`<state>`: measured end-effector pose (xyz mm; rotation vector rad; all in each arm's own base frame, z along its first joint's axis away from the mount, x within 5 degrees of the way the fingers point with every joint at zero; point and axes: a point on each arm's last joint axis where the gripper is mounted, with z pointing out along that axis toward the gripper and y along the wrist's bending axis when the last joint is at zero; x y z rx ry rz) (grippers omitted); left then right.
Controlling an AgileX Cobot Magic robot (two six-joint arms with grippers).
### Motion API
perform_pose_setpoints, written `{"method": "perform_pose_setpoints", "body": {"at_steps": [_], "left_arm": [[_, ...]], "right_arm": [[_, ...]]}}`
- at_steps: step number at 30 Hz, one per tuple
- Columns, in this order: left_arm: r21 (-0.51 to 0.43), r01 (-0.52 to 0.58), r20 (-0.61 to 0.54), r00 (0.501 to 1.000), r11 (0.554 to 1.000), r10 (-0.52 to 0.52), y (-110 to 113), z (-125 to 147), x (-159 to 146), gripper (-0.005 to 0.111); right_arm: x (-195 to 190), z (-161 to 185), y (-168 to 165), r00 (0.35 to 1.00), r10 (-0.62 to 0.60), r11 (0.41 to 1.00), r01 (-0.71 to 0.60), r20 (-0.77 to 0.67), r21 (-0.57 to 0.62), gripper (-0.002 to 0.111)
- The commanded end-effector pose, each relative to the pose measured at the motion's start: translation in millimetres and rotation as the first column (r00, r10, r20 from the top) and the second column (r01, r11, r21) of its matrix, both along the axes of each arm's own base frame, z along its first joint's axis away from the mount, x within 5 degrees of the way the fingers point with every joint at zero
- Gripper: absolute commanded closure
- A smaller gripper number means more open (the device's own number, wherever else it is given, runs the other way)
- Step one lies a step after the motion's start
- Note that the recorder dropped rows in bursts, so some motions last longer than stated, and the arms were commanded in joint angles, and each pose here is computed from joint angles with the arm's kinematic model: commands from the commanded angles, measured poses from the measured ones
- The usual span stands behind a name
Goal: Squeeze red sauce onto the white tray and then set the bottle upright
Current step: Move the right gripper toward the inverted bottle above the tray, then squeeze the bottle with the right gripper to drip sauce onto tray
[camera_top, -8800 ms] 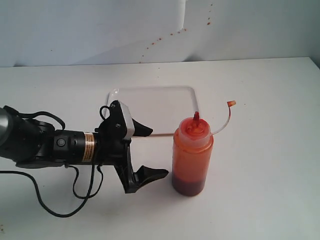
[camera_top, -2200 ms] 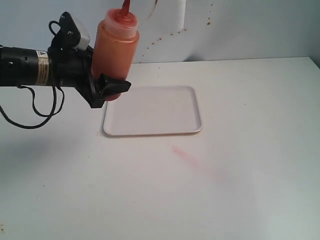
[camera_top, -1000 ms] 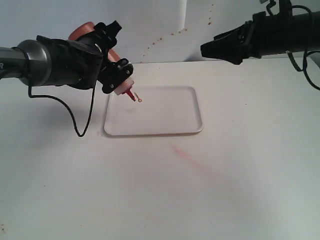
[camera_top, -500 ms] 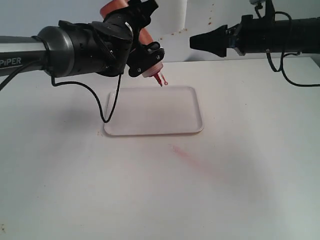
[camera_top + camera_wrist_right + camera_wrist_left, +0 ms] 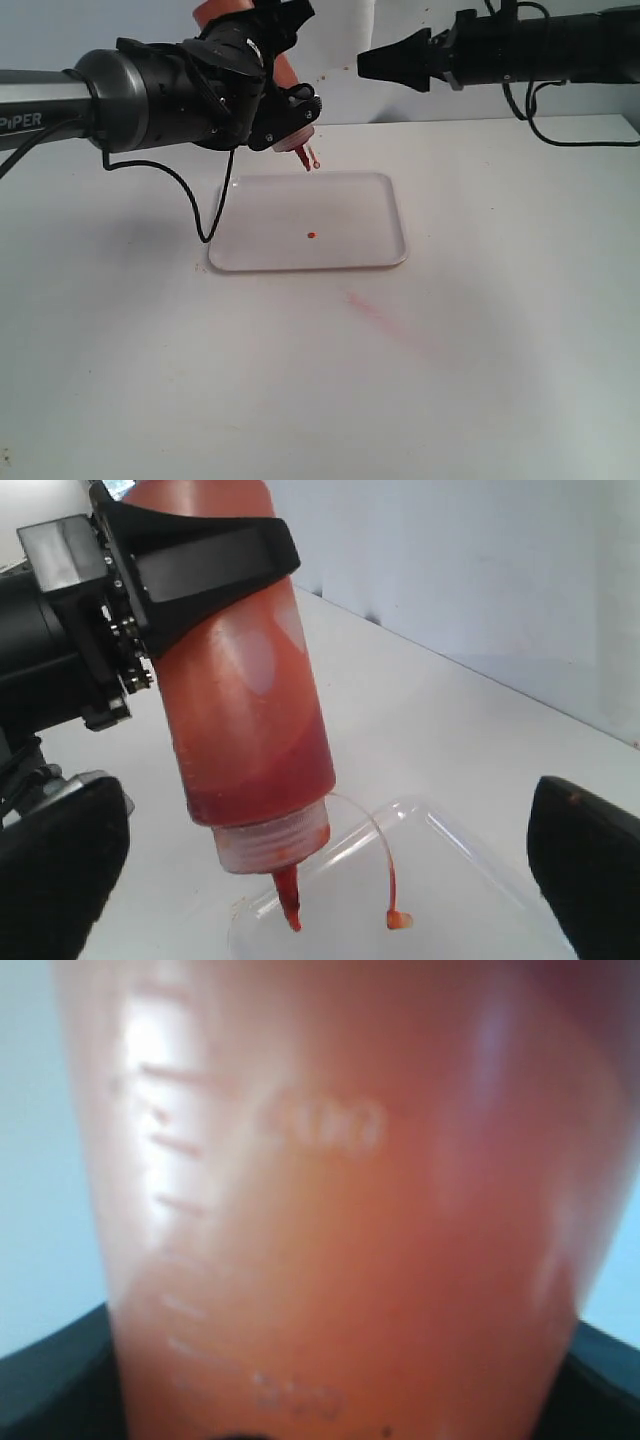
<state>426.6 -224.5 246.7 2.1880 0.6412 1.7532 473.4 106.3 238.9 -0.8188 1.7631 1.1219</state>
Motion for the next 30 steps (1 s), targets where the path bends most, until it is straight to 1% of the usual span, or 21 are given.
{"method": "perform_pose_setpoints", "body": {"at_steps": [1, 6, 9, 12, 16, 18, 24, 30], "left_arm": [[0.006, -0.014, 0.037, 0.999, 1.0, 0.013, -0.3, 11.3, -1.3, 0.107], [0.014, -0.002, 0.035, 0.999, 1.0, 0.002, -2.7, 11.1, -2.3, 0.107], [0.026, 0.012, 0.032, 0.999, 1.0, -0.013, -6.2, 11.0, -4.0, 0.107], [0.025, 0.035, 0.025, 0.999, 0.999, -0.036, -9.9, 10.3, -5.2, 0.107], [0.027, 0.04, 0.023, 0.999, 0.999, -0.04, -10.2, 10.2, -5.2, 0.107], [0.027, 0.044, 0.023, 0.999, 0.999, -0.045, -12.1, 10.2, -6.2, 0.107], [0.02, 0.084, 0.013, 0.996, 0.996, -0.084, -20.1, 9.3, -9.6, 0.107], [0.021, 0.087, 0.015, 0.996, 0.996, -0.088, -22.9, 9.4, -11.5, 0.107]], "right_arm": [[6.6, -0.9, 7.6, 1.0, 0.015, 1.0, -0.015, 0.006, 0.002, 0.008], [15.3, -17.0, 11.7, 1.0, 0.011, 1.0, -0.012, -0.025, -0.024, 0.008], [14.5, -25.8, 20.2, 0.999, 0.029, 0.998, -0.031, -0.036, -0.046, 0.008], [10.7, -25.7, 31.5, 0.997, 0.073, 0.996, -0.072, 0.003, -0.06, 0.008], [8.9, -26.8, 42.1, 0.997, 0.08, 0.994, -0.079, 0.009, -0.075, 0.008], [8.5, -27.4, 43.0, 0.996, 0.088, 0.992, -0.085, 0.025, -0.088, 0.008], [7.9, -26.1, 45.5, 0.995, 0.095, 0.993, -0.092, 0.039, -0.077, 0.008], [0.0, -25.6, 67.9, 0.987, 0.151, 0.986, -0.146, 0.059, -0.079, 0.008]]}}
